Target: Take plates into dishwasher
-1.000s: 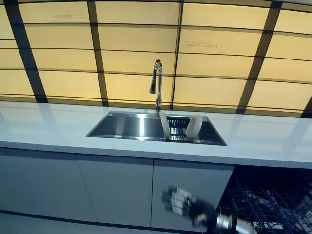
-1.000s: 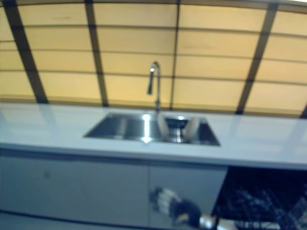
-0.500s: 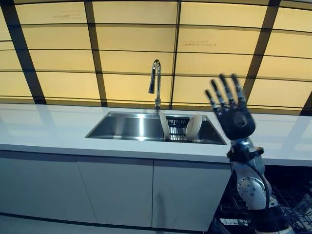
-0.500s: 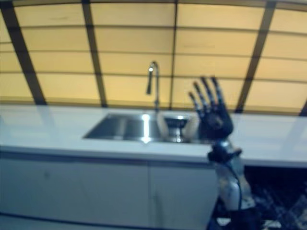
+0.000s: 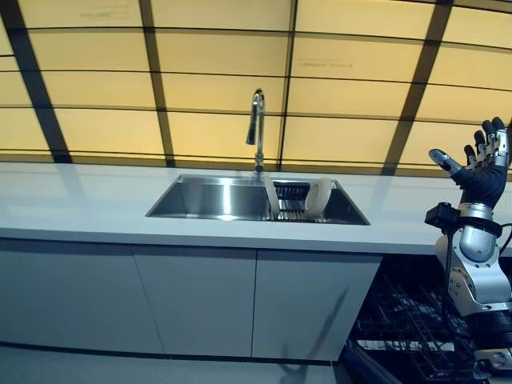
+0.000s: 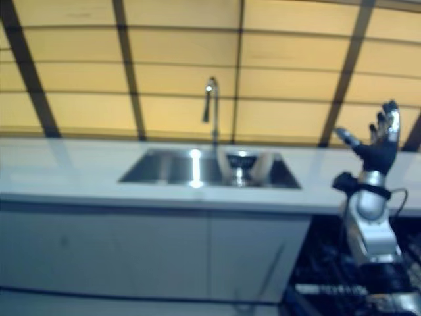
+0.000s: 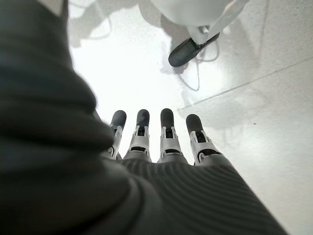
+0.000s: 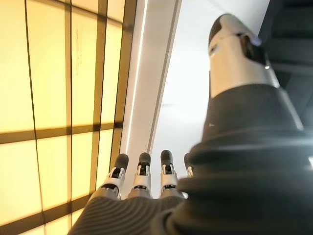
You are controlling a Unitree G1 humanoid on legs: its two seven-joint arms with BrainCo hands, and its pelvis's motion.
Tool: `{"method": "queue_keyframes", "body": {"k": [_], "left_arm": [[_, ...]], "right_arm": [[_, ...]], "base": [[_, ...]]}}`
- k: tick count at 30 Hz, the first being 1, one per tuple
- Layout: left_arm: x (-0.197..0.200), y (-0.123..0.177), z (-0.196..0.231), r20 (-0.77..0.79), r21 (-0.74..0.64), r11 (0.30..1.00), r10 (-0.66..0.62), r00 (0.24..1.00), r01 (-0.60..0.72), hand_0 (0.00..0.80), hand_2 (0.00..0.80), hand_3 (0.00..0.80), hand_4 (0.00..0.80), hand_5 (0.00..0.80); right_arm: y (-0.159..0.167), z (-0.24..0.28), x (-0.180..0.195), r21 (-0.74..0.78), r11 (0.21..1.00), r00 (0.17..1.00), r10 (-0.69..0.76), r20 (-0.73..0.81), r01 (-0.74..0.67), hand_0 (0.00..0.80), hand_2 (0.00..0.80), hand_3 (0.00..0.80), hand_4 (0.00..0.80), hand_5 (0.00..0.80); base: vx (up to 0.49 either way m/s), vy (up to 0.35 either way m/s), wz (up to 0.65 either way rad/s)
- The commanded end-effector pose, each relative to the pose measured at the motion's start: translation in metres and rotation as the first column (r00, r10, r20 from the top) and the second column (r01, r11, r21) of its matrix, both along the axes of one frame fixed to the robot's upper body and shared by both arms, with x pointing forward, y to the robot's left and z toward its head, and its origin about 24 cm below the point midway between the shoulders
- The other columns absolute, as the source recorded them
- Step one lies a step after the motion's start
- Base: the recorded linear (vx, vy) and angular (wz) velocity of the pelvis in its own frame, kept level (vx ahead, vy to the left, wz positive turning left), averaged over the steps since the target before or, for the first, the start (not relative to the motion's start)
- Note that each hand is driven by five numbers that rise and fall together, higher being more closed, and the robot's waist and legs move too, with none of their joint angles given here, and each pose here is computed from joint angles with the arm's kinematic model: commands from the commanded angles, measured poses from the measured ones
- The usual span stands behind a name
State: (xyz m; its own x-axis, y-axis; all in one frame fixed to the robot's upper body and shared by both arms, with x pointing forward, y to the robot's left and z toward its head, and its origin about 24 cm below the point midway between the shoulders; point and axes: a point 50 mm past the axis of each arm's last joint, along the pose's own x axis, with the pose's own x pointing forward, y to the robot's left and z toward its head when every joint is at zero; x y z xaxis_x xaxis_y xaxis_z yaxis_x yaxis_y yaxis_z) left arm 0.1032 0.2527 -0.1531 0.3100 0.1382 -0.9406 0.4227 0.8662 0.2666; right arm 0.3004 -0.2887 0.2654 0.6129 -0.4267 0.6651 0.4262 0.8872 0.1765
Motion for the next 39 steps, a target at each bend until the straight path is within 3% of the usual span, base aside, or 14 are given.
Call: {"method": "queue_keyframes", "body": {"k": [1, 10, 21, 26, 34, 39], "left_arm": [[0.001, 0.006, 0.001, -0.034, 0.019, 0.999, -0.034, 0.999, 0.035, 0.0, 0.0, 0.0, 0.0, 0.0], [-0.016, 0.002, -0.004, -0.069, 0.019, 0.998, -0.059, 0.996, 0.06, 0.0, 0.0, 0.0, 0.0, 0.0], [-0.021, -0.005, -0.007, -0.034, -0.022, 1.0, -0.012, 0.999, 0.012, 0.0, 0.0, 0.0, 0.0, 0.0], [-0.017, -0.014, -0.007, 0.018, -0.043, 0.999, -0.004, 1.0, 0.005, 0.0, 0.0, 0.0, 0.0, 0.0], [-0.008, -0.013, -0.005, 0.043, -0.029, 1.0, -0.001, 0.999, 0.002, 0.0, 0.0, 0.0, 0.0, 0.0], [-0.019, -0.014, -0.007, 0.053, -0.033, 0.998, 0.053, 0.997, -0.051, 0.0, 0.0, 0.0, 0.0, 0.0]], "right_arm": [[0.005, 0.046, -0.001, -0.079, 0.996, 0.994, -0.032, 0.106, 0.04, 0.0, 0.0, 0.0, 0.0, 0.0], [-0.007, 0.049, -0.007, -0.108, 0.991, 0.995, -0.066, 0.076, 0.074, 0.0, 0.0, 0.0, 0.0, 0.0], [0.031, 0.042, 0.004, -0.174, 0.984, 0.999, 0.045, 0.03, -0.039, 0.0, 0.0, 0.0, 0.0, 0.0], [0.034, 0.029, 0.006, -0.163, 0.985, 0.998, 0.065, -0.008, -0.065, 0.0, 0.0, 0.0, 0.0, 0.0], [0.047, 0.031, 0.019, -0.172, 0.984, 0.998, 0.044, -0.038, -0.05, 0.0, 0.0, 0.0, 0.0, 0.0], [0.038, 0.032, 0.021, -0.172, 0.982, 0.995, 0.063, -0.074, -0.075, 0.0, 0.0, 0.0, 0.0, 0.0]], "base": [[0.24, -0.055, 0.16], [0.309, -0.128, 0.07], [0.319, -0.252, 0.18], [0.249, -0.281, -0.24], [0.325, 0.02, -0.03], [0.345, 0.119, -0.4]]}}
